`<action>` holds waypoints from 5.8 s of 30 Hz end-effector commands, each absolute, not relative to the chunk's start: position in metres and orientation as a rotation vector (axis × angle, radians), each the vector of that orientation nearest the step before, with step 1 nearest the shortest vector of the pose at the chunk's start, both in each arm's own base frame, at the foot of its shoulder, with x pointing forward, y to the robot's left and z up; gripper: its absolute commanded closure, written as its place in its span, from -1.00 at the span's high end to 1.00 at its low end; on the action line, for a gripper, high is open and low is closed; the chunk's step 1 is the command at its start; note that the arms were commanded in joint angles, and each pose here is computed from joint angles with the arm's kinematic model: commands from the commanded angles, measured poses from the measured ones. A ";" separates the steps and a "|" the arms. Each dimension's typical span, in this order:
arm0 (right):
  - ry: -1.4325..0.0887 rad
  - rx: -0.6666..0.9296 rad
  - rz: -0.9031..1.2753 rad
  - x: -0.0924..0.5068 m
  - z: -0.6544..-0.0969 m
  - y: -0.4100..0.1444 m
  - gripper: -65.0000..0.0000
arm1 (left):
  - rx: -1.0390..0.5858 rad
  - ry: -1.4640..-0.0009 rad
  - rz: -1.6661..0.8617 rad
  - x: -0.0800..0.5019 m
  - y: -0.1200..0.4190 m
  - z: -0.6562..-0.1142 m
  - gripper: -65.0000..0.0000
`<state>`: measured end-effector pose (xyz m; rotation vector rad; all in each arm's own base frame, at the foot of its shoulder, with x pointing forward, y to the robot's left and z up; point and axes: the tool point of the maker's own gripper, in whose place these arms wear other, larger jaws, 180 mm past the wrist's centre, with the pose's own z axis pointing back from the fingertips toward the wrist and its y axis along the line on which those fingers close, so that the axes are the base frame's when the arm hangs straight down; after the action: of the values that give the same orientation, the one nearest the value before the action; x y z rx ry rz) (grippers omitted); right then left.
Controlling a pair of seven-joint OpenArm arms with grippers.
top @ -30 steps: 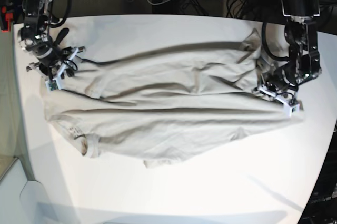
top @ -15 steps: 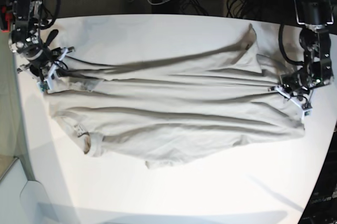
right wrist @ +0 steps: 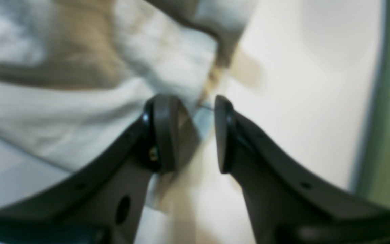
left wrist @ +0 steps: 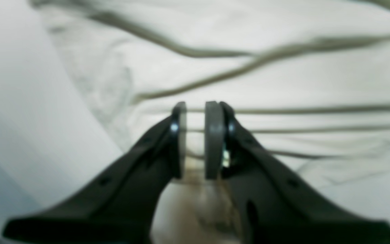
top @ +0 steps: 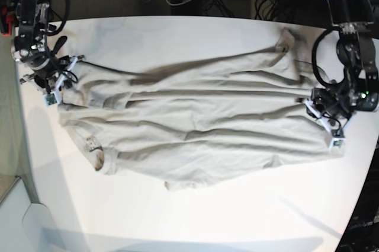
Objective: Layout the t-shirt on the table in an organized manner, then fold the t-shirt properly
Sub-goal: 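Hold the shirt edges with both grippers and stretch it taut, then pull the shirt corners with both grippers to smooth it flat, then grasp the shirt hem corners with both grippers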
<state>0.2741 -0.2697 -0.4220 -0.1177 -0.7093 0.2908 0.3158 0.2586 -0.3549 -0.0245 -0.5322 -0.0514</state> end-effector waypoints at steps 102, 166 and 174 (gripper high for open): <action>-0.881 0.311 0.672 0.237 -0.408 -0.096 -0.40 | 0.217 -0.268 -0.115 0.252 0.340 -0.423 -0.69; -1.180 0.013 0.040 0.518 -0.368 -0.248 -0.39 | 0.270 -0.307 -0.095 0.160 0.314 -0.382 -0.68; -1.204 0.011 -0.024 0.512 -0.369 -0.262 -0.39 | 0.225 -0.292 -0.067 0.149 0.299 -0.394 -0.68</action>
<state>0.4950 -0.2526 -0.3977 0.0335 -1.1231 -0.0079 0.1434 0.2954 -0.4005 0.2091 -0.2634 -0.0617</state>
